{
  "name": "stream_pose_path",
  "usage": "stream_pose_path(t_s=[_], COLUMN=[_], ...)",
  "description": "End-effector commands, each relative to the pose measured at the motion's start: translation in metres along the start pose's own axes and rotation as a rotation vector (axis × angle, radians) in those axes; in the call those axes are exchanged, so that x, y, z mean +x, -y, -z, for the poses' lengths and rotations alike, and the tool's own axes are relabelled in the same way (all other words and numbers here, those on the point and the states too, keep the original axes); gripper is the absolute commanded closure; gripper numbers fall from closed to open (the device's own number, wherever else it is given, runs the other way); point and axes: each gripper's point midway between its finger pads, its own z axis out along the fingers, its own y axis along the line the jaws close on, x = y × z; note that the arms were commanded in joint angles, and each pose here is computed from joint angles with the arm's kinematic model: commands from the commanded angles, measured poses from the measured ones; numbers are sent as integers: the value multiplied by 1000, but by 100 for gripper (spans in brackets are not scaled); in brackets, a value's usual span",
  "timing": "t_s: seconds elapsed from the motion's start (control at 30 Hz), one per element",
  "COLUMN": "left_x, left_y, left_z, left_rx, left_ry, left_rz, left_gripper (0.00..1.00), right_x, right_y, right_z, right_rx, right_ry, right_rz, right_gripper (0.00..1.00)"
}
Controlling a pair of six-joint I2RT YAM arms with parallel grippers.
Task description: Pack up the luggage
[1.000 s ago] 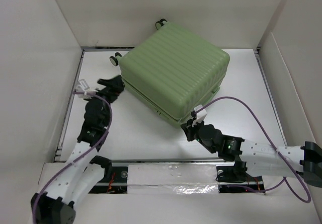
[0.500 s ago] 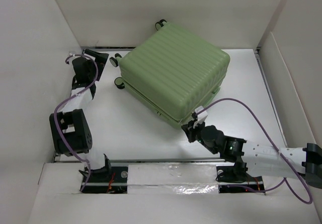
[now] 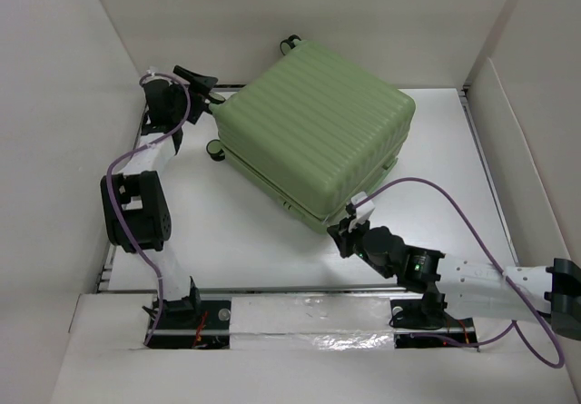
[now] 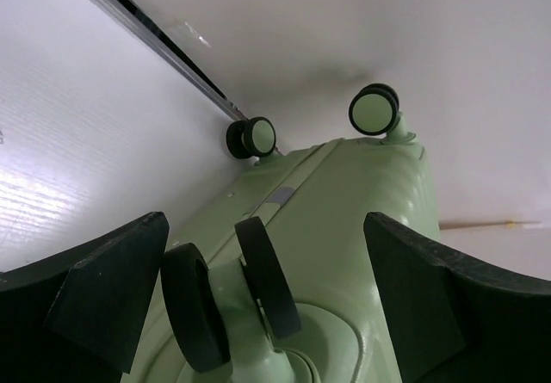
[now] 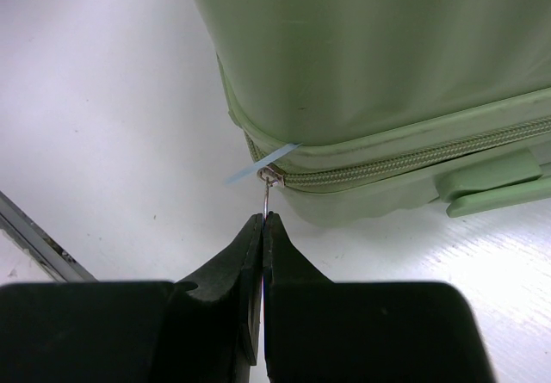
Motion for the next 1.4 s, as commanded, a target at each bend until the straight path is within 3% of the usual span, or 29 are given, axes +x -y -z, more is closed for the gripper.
stream_pose_path(t_s=[0.0,0.23,0.43,0.47,0.5,0.53,0.57,0.67,0.8,0.9,1.0,1.13,1.23,1.33,1.37], left_x=[4,17,15,15,16,14,15,16,35,87,133,167,184,173,166], left_y=[21,28,35,36,34,39,41,42,42,-5,-16,-16,-11,-9,-2], left_z=[-1,-8,-10,-10,-9,-8,-7,6,56,92,120,151,174,187,194], left_rx=[54,104,146,152,155,182,196,240,268,208,211,217,224,226,231], left_ry=[-27,-50,-37,-41,-40,-27,-33,4,98,97,68,25,5,55,76], left_rz=[10,69,108,109,115,109,105,67,1,-14,-70,-142,-171,-157,-171], left_gripper=[3,13,37,43,71,92,100,100,100,100,100,100,100,100,100], right_x=[1,4,10,10,10,11,11,6,-3,-17,-36,-43,-34,-21,-35], right_y=[-34,-35,-32,-32,-31,-31,-30,-26,-23,-14,0,5,-16,-65,-94], right_z=[4,2,2,2,2,2,2,2,1,0,2,4,-7,-18,-16], right_rx=[-157,-154,-144,-142,-140,-139,-137,-121,-102,-61,-45,-66,-165,-293,-350], right_ry=[-22,-33,-42,-43,-41,-44,-43,-29,-2,5,33,68,57,31,53], right_rz=[-14,-9,-15,-17,-19,-20,-21,-28,-22,12,40,35,-3,0,26], right_gripper=[100,100,100,100,100,100,100,100,100,100,100,100,100,100,100])
